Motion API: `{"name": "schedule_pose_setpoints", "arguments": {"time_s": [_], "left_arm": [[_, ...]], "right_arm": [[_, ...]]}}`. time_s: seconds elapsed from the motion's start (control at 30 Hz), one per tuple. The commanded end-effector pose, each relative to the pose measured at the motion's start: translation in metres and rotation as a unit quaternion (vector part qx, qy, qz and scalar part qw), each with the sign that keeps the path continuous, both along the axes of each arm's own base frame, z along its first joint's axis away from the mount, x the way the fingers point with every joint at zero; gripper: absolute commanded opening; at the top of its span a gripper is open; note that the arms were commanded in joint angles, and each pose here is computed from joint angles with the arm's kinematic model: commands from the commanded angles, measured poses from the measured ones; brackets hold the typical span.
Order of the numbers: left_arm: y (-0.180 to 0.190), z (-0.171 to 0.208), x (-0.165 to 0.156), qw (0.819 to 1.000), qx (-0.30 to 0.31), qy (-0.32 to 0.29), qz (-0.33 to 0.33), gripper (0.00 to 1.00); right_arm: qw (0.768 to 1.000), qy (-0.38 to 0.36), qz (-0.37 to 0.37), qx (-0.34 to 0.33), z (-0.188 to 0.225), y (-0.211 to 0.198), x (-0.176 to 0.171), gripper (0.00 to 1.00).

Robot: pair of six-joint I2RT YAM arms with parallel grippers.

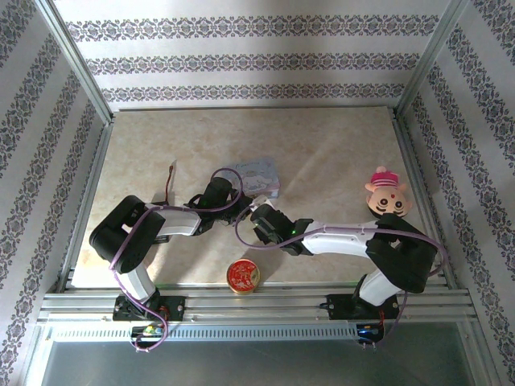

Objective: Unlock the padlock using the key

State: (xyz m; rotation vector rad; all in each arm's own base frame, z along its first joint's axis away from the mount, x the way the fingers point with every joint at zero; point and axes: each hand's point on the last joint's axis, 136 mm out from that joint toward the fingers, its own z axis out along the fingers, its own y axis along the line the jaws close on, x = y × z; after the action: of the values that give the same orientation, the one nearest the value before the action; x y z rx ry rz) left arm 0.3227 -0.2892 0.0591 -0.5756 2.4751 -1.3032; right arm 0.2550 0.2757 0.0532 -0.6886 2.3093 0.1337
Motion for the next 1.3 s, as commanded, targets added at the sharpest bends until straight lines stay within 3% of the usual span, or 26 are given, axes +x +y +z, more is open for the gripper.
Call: {"name": "schedule_pose_setpoints", "arguments": {"time_s": [0.0,0.87,1.07,1.17,1.27], "left_arm": [[0.008,-0.035,-0.028,0.996,0.010,0.090,-0.008,0.00],[0.005,-0.033,-0.029,0.995,0.010,0.093,-0.020,0.00],[0.005,-0.030,-0.029,0.996,0.010,0.091,-0.021,0.00],[0.005,-0.030,-0.029,0.996,0.010,0.089,-0.022,0.00],[0.005,-0.029,-0.029,0.996,0.010,0.088,-0.021,0.00]], "right_arm": [[1.000,-0.013,-0.004,-0.008,0.002,-0.005,0.001,0.16],[0.999,-0.037,0.008,-0.023,-0.001,0.017,0.033,0.15],[0.999,-0.037,0.022,-0.030,-0.001,0.019,0.033,0.25],[0.999,-0.035,0.017,-0.033,-0.002,0.015,0.035,0.22],[0.999,-0.033,0.007,-0.033,-0.004,0.010,0.037,0.13]]}}
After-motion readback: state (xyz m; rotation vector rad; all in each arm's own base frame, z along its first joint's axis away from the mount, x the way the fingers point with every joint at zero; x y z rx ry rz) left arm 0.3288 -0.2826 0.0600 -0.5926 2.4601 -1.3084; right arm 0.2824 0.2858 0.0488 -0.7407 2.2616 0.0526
